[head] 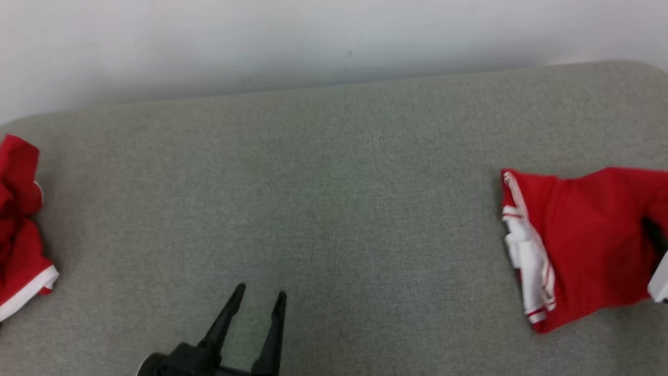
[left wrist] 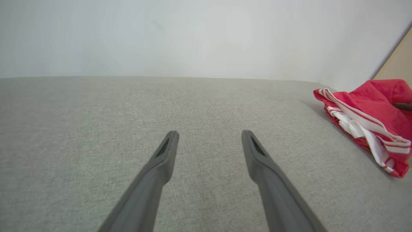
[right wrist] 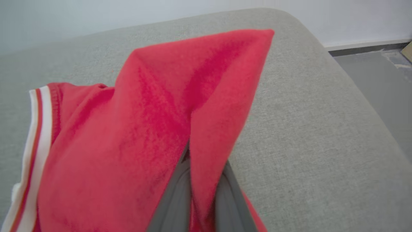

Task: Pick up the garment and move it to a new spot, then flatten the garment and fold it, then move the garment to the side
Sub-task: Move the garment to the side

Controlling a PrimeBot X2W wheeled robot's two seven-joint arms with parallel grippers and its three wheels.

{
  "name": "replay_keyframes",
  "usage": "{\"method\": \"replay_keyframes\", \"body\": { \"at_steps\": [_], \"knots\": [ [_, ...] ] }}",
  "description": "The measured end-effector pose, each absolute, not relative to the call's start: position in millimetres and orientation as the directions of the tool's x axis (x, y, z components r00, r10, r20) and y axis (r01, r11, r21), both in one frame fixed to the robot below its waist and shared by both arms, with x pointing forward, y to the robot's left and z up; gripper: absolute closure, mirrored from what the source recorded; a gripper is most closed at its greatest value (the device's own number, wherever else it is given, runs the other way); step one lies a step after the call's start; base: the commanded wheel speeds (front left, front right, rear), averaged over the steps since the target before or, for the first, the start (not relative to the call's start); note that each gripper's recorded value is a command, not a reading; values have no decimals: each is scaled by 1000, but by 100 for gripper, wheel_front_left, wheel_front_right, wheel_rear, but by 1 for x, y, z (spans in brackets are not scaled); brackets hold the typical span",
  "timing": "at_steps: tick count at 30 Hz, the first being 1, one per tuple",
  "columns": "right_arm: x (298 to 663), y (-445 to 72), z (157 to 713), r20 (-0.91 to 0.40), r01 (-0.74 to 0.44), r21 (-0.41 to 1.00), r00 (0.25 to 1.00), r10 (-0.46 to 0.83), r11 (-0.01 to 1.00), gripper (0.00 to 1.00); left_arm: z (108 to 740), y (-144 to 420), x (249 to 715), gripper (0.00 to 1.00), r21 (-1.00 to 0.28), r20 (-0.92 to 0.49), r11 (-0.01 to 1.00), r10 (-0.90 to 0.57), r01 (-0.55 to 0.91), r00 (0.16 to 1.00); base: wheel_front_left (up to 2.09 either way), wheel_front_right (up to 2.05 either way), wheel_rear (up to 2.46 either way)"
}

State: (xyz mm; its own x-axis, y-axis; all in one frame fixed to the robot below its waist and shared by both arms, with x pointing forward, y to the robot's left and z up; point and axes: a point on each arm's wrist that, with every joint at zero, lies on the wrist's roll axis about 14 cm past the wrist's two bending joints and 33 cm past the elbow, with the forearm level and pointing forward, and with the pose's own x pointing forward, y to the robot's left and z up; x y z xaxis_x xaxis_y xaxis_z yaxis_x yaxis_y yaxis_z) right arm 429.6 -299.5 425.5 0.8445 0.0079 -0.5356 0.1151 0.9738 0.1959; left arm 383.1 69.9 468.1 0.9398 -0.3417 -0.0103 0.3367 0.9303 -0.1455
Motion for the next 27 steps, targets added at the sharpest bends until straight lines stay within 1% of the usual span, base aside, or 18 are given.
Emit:
{"method": "replay_keyframes", "body": {
  "at_steps": [5, 9, 16, 18, 19, 20, 21, 27],
  "knots": [
    [453, -332, 430, -502, 179, 133, 860, -89, 975, 100, 462, 57, 402, 0, -152, -9, 914, -382, 376, 924, 0, 0, 0],
    [481, -360, 442, -455, 223, 70, 875, -168, 972, 100, 456, 52, 412, 0, -141, -15, 906, -405, 399, 914, 0, 0, 0],
    [520, -398, 449, -440, 282, -45, 856, -272, 958, 100, 440, 66, 421, 0, -135, -51, 920, -377, 367, 925, 0, 0, 0],
    [525, -404, 444, -454, 288, -85, 841, -294, 954, 100, 436, 71, 421, 0, -134, -63, 926, -363, 353, 930, 0, 0, 0],
    [527, -408, 442, -457, 291, -104, 835, -306, 951, 69, 434, 74, 421, 0, -133, -71, 929, -355, 344, 932, 0, 0, 0],
    [529, -412, 441, -459, 297, -120, 829, -318, 947, 49, 432, 77, 421, 0, -132, -77, 932, -349, 337, 934, 0, 0, 0],
    [530, -415, 440, -462, 303, -134, 823, -330, 944, 0, 430, 79, 420, 0, -131, -82, 935, -343, 331, 936, 0, 0, 0],
    [531, -432, 456, -398, 342, -186, 831, -389, 921, 0, 433, 84, 419, 0, -130, -79, 941, -324, 312, 943, 0, 0, 0]
  ]
}}
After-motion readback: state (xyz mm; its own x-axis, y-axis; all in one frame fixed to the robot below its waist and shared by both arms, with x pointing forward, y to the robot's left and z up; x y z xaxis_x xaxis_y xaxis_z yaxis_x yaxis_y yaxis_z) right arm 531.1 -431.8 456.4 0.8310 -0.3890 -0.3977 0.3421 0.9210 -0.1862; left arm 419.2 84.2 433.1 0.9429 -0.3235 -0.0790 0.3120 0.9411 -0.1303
